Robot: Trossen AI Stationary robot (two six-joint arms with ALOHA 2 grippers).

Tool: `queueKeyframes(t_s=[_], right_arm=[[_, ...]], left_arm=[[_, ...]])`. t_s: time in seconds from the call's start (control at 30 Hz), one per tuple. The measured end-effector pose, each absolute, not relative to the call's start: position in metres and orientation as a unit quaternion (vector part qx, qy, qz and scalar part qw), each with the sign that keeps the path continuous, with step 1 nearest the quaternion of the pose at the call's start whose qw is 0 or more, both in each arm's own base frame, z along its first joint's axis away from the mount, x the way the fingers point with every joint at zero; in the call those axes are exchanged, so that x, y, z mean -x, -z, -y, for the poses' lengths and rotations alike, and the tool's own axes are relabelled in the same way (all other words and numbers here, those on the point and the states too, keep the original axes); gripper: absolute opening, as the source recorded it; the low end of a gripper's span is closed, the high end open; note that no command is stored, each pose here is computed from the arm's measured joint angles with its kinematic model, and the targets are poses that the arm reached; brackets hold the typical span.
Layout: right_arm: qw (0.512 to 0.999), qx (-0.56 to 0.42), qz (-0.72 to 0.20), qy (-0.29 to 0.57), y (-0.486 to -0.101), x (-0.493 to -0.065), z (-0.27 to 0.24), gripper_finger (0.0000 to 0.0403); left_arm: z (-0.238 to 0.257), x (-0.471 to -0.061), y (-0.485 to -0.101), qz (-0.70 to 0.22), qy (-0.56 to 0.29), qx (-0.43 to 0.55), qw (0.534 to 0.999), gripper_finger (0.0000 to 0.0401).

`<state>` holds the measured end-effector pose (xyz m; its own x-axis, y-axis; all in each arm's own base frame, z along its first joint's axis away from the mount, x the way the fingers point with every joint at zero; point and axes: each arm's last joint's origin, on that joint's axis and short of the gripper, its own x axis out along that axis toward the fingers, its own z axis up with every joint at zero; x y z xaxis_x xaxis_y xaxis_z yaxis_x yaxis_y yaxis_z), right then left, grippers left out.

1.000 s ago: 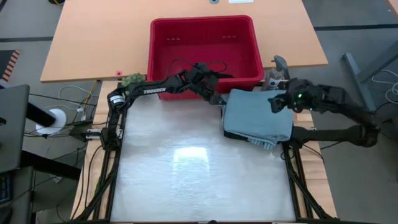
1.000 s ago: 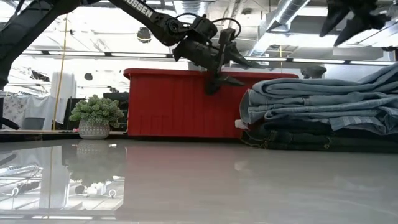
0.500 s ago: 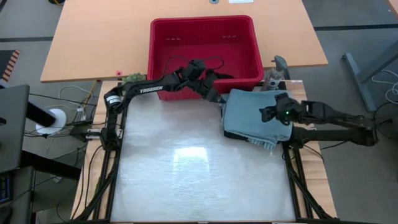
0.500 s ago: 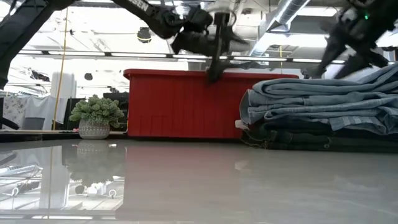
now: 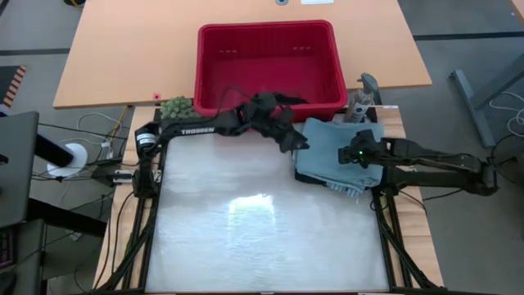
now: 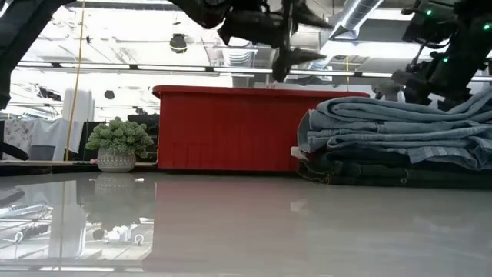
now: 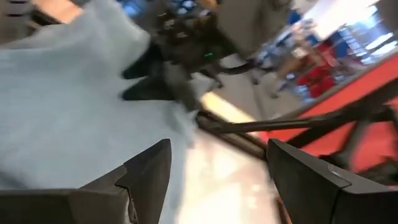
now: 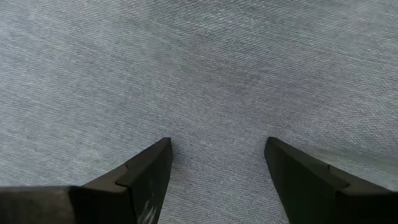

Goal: Fold Laundry from Bin
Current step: Stack the folded blue pants on top of the folded blue polo shirt

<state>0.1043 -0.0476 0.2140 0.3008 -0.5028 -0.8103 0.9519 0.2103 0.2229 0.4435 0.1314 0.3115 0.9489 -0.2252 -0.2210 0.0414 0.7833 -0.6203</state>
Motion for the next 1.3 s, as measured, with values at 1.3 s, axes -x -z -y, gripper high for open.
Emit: queueKeyframes(t_s=[1.3], right_arm=[[0.729, -0.367, -0.32, 0.48, -0.214, -0.107, 0.053, 0.0285]], left_arm=[[-0.136, -0.505, -0.148, -0.187, 0.019, 0.308, 0.933, 0.0159]])
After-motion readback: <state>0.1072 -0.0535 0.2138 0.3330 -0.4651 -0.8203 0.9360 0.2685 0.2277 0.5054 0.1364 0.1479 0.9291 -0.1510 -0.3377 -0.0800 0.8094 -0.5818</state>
